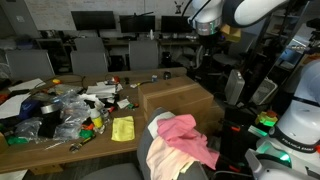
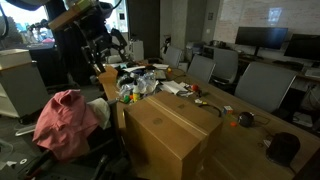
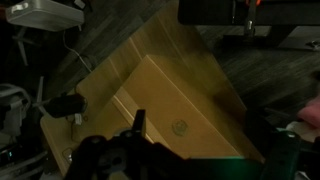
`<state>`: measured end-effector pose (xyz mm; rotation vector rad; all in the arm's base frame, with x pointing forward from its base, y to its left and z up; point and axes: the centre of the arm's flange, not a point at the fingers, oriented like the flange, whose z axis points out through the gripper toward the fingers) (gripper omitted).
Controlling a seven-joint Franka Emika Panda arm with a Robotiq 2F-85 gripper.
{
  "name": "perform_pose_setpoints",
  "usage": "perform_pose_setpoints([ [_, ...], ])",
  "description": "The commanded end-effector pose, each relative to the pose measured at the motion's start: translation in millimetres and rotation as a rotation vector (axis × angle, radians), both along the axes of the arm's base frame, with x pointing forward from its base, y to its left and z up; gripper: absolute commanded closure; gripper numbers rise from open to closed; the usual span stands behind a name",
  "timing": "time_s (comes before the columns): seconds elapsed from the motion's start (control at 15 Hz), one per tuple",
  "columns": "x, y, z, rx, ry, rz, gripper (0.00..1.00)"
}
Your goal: Move the white and green towels and the peach and pink shirt to the backrest of the chair
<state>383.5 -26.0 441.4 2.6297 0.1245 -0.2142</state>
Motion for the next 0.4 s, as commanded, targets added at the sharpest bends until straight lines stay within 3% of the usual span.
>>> perform_pose_setpoints([
  [0.0,-26,-69,6,0.12,-0.007,-0.092,0.0],
  [0.33,-70,-150,-7,0.292,-0.017,-0.161,0.0],
])
